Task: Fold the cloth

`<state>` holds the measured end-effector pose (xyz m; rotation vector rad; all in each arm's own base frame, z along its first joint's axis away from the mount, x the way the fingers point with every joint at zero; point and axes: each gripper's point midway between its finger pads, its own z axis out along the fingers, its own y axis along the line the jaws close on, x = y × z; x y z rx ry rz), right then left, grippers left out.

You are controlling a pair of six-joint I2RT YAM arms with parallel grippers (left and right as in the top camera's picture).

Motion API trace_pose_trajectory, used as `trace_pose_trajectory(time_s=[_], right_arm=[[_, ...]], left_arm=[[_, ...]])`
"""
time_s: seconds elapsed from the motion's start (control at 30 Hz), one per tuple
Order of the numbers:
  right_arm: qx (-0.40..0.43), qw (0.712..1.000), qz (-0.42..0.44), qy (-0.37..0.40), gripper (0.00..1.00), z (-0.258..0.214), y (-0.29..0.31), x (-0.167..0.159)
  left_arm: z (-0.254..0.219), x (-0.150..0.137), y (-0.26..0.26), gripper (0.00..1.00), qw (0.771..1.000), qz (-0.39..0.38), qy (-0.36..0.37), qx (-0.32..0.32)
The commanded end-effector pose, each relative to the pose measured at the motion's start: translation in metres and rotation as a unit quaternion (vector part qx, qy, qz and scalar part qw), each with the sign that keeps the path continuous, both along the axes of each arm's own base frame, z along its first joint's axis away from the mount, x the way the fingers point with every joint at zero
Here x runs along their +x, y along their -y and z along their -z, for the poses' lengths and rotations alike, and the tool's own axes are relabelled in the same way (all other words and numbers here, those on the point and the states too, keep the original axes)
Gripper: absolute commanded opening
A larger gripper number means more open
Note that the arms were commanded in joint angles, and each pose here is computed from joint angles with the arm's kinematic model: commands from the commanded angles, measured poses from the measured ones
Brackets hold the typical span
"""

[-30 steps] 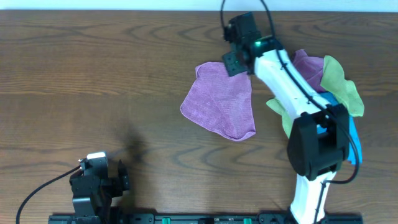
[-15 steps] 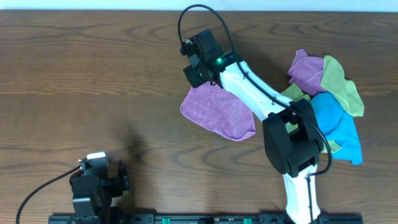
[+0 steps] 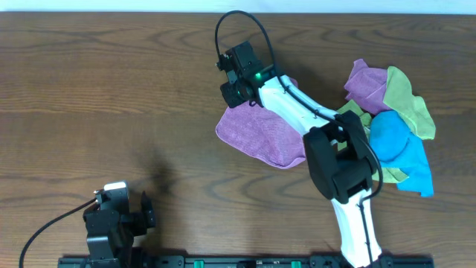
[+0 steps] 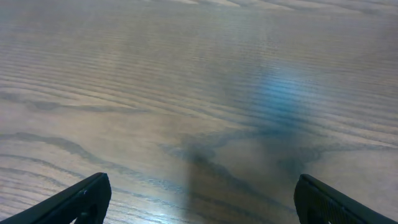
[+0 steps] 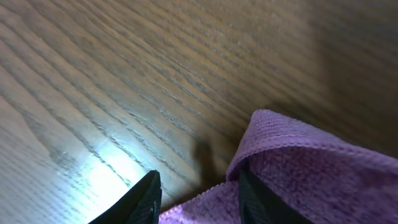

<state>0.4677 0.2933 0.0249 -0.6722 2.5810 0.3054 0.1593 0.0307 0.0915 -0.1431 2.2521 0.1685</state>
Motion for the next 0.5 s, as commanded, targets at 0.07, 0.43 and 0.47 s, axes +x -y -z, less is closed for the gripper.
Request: trace_pose_trajectory(time_s=[0.07, 0.43, 0.47], right_arm=[[-0.002, 1.0, 0.016, -0.01, 0.39, 0.013, 0.003, 0.002], [0.003, 1.0, 0.021, 0.009, 0.34, 0.013, 0.001, 0.012], [0.0, 1.0, 0.022, 0.01, 0.34, 0.013, 0.002, 0.013]], left_arm=[[0.011, -0.005, 0.001, 0.95, 1.0, 0.005, -0.019, 0.002], [0.011, -0.005, 0.001, 0.95, 1.0, 0.005, -0.019, 0.002], [0.011, -0.005, 0.001, 0.95, 1.0, 0.005, -0.02, 0.002]])
